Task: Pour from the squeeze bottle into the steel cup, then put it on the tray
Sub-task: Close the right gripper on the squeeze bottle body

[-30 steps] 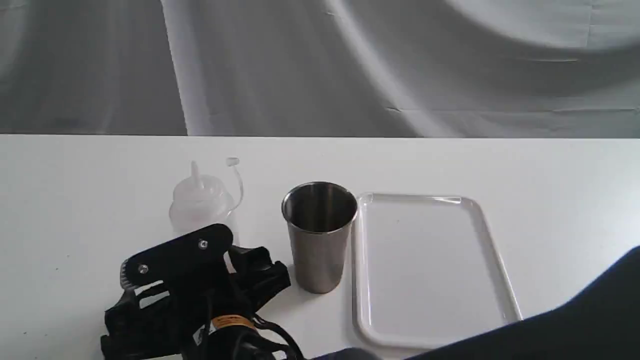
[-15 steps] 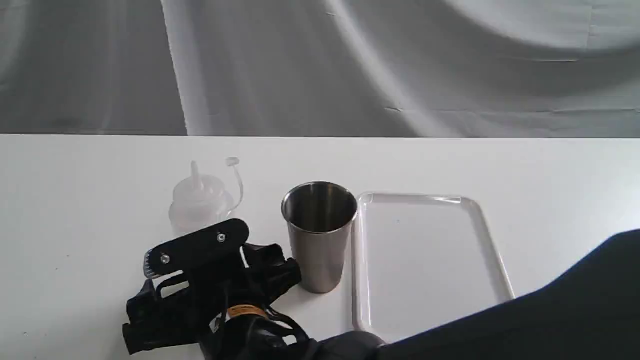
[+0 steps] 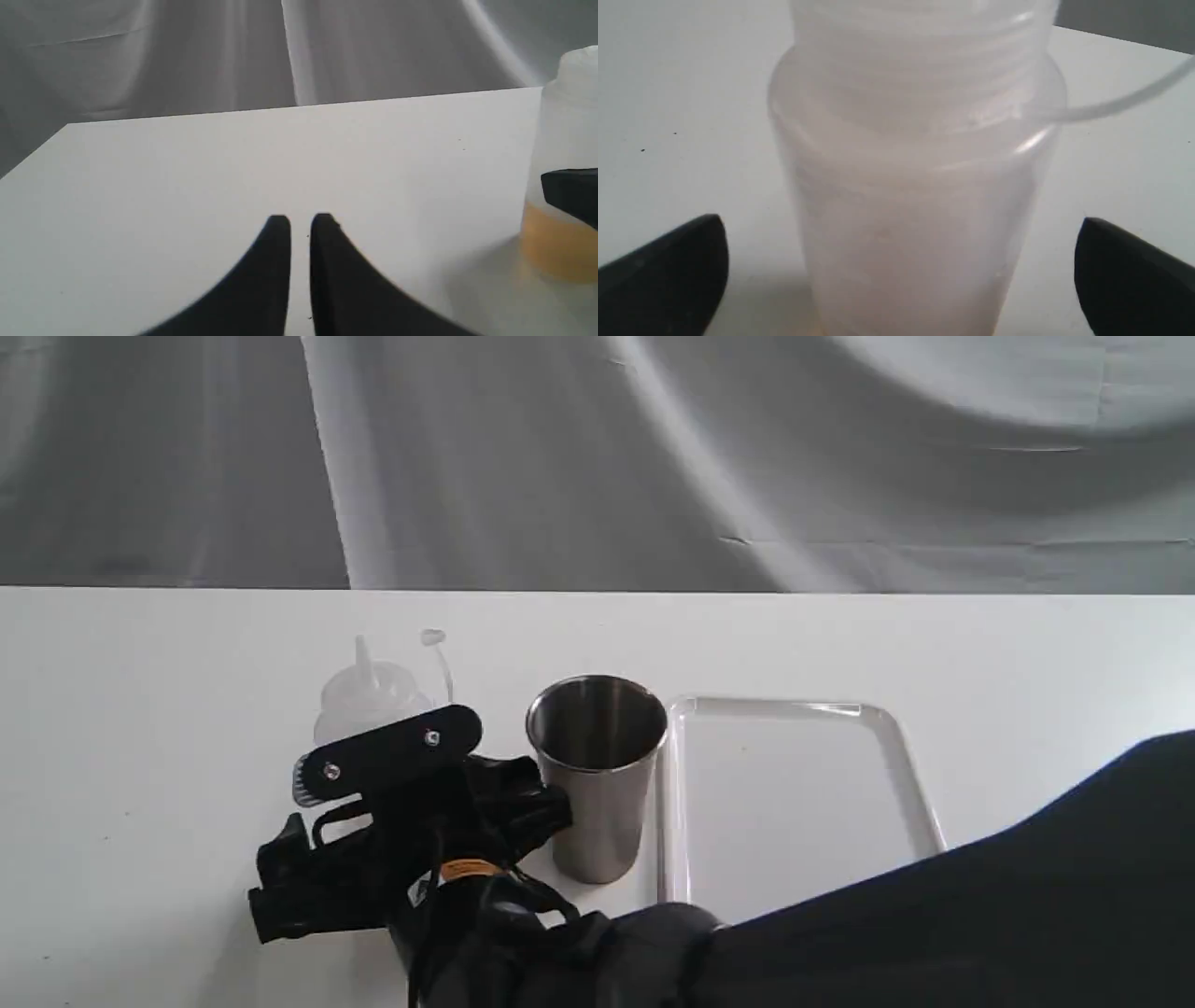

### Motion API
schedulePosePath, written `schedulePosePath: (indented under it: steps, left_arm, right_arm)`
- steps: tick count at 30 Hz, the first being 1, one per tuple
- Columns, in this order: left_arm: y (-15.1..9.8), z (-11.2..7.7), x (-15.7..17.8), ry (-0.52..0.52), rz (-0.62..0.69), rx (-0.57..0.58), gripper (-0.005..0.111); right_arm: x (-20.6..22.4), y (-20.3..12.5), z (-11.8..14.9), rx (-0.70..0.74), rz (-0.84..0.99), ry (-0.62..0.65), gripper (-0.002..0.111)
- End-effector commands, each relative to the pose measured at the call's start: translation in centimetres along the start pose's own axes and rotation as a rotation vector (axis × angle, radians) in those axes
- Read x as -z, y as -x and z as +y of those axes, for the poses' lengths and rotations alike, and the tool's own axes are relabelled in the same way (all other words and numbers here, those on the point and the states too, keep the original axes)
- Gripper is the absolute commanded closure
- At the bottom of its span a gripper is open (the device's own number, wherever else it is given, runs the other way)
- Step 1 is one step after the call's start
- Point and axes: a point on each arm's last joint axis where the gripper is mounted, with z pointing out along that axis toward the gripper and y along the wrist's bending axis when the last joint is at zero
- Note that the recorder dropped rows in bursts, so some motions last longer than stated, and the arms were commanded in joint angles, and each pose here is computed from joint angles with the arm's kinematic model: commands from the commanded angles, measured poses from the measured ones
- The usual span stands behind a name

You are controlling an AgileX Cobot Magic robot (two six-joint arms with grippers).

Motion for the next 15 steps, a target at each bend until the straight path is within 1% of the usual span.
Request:
schedulePosePath:
  steps: [1,5,10,15]
  left_arm:
    - [-0.1,0.0,0.0,-0.001,-0.008,-0.001,0.098]
    - [-0.1,0.0,0.0,-0.001,-0.008,-0.001,0.098]
    - [-0.1,0.0,0.0,-0.001,-0.008,-0.001,0.098]
    - [-0.1,0.0,0.0,-0.001,-0.008,-0.001,0.098]
  right_arm:
    - [-0.3,0.4,-0.2,0.010,-0.017,0.022,0.003]
    - [-1.1,-0.3,-0.2,0.011,0.002,0.039,0.003]
    - [-1.9,0.4,0.2,-0.004,-0.021,0.046,0.003]
    - [-3.0,0.4,0.4,-0.014,-0.027,0.046,0.003]
